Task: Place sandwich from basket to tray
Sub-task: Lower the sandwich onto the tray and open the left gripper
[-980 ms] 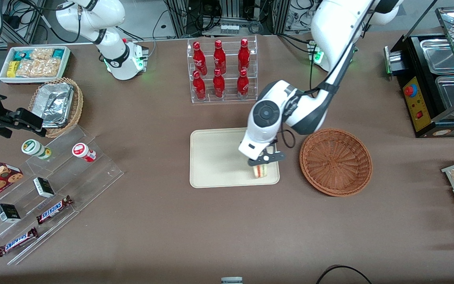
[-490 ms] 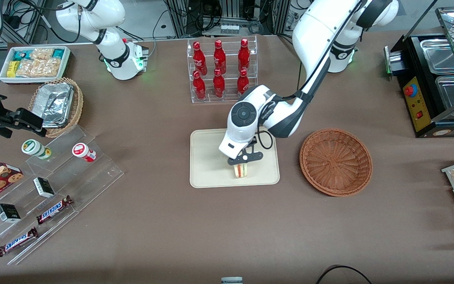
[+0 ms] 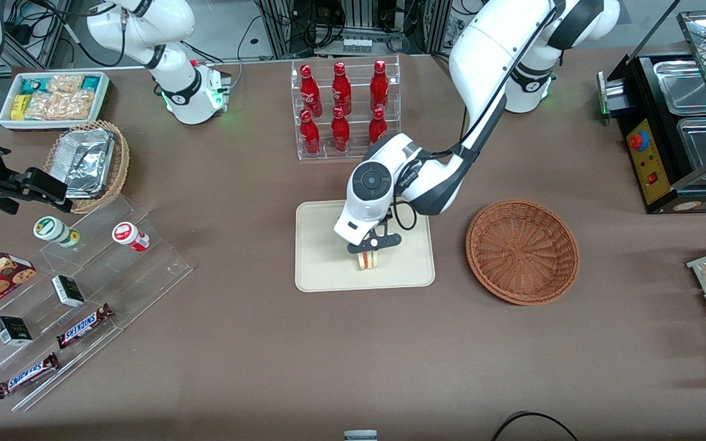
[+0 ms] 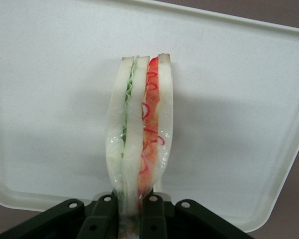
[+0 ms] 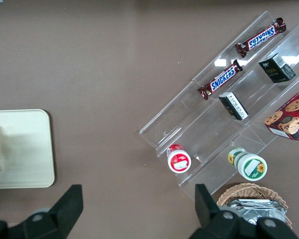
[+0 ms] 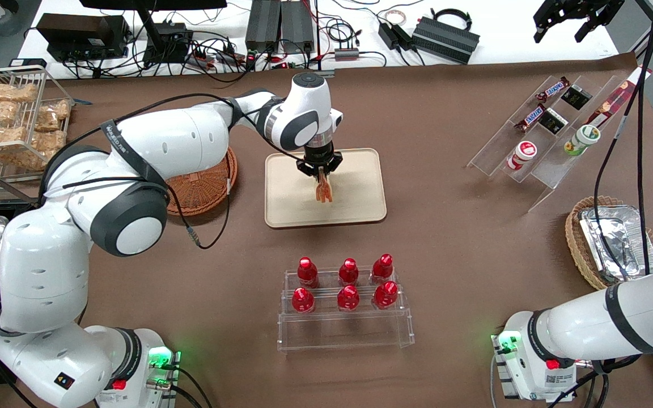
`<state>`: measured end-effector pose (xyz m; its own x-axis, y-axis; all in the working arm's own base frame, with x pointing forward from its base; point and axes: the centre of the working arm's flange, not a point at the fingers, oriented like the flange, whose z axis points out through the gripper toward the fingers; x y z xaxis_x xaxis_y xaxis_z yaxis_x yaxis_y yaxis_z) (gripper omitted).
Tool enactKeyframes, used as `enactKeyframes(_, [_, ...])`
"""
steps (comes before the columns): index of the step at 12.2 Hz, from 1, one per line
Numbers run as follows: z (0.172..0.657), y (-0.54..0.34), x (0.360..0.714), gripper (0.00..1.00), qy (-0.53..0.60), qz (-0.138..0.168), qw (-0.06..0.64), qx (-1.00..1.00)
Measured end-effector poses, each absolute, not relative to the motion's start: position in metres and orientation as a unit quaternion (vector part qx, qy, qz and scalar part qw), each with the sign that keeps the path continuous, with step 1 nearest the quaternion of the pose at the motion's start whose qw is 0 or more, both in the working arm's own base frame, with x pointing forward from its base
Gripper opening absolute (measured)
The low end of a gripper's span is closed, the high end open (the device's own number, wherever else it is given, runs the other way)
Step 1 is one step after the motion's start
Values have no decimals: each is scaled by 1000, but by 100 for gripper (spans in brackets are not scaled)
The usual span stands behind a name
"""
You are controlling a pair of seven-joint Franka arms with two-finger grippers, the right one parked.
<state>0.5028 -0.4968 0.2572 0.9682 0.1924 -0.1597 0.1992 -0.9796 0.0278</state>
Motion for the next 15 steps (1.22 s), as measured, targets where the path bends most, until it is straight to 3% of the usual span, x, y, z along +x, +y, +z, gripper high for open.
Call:
enactKeyframes(6, [244,-502,511,16,110,-81,24,990])
enactKeyframes(7, [245,-502,511,21,110,-81,24,990])
enactKeyframes(14, [262,-511,511,98,108,-74,34,991])
enactKeyframes(15, [268,-512,511,100,107,-74,33,991])
